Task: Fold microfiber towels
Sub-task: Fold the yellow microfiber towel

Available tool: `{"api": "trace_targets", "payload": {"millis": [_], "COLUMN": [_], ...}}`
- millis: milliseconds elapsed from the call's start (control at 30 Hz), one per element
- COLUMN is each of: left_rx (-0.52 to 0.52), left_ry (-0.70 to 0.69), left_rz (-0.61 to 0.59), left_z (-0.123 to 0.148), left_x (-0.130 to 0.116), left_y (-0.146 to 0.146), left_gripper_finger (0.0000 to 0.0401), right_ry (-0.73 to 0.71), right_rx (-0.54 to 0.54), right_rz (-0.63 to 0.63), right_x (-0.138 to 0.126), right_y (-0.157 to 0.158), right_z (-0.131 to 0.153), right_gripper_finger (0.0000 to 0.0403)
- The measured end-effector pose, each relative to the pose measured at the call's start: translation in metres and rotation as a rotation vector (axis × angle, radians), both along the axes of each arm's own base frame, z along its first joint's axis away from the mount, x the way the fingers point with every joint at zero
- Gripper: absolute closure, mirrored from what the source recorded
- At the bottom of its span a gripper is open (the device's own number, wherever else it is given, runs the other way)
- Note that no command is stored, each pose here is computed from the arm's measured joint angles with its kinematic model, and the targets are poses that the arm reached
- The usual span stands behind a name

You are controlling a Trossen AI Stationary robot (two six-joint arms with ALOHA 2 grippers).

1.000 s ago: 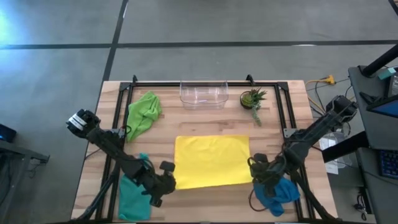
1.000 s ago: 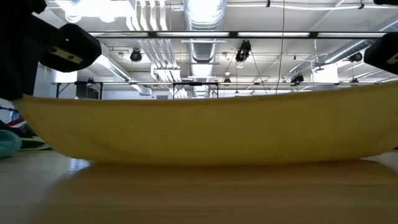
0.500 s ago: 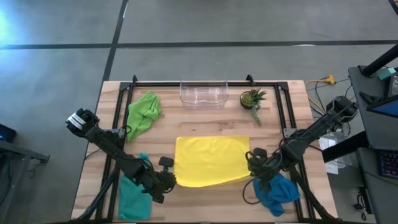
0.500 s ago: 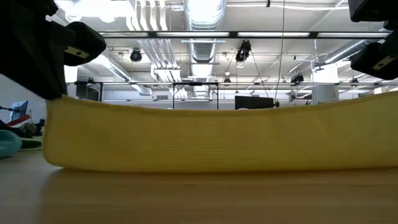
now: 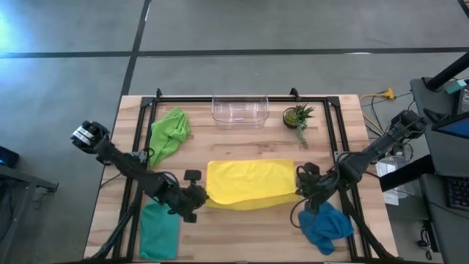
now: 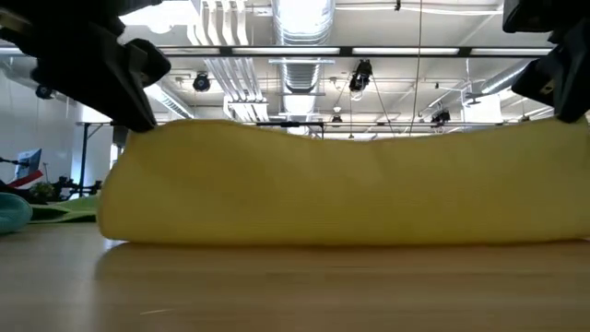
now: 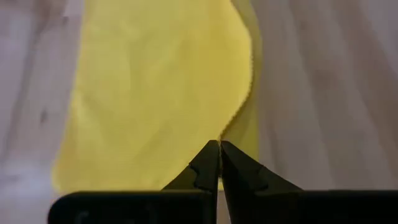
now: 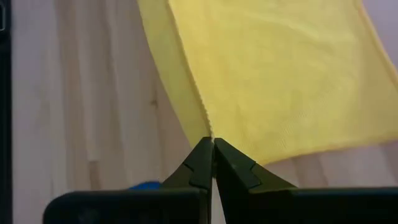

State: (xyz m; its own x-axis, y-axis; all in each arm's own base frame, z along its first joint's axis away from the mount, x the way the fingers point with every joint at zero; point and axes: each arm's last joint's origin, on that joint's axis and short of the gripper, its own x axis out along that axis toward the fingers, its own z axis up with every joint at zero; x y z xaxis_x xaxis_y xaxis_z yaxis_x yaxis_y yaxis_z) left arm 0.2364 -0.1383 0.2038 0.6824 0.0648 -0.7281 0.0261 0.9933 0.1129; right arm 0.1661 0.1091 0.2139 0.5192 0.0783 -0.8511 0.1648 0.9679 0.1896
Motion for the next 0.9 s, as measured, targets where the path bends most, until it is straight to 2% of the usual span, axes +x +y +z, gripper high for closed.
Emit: {"api": "trace_targets", "payload": {"millis": [300, 900], "left_rx": [0.030, 0.062], "left_ry": [-0.001, -0.012], "left_rz": [0.078, 0.234], "left_z": [-0.004, -0.004], "left_x": [0.004, 0.018], "left_y": [0.018, 0.052], "left_gripper_finger": [0.0401, 0.0401], "right_ry": [-0.021, 0.009], "right_rx": [-0.005, -0.085], "right_rz": [-0.087, -0.174], "right_x": [-0.009, 0.001], "right_y": [-0.020, -0.053], "right_z": [-0.001, -0.007], "right_gripper_finger": [0.0394, 0.0394]}}
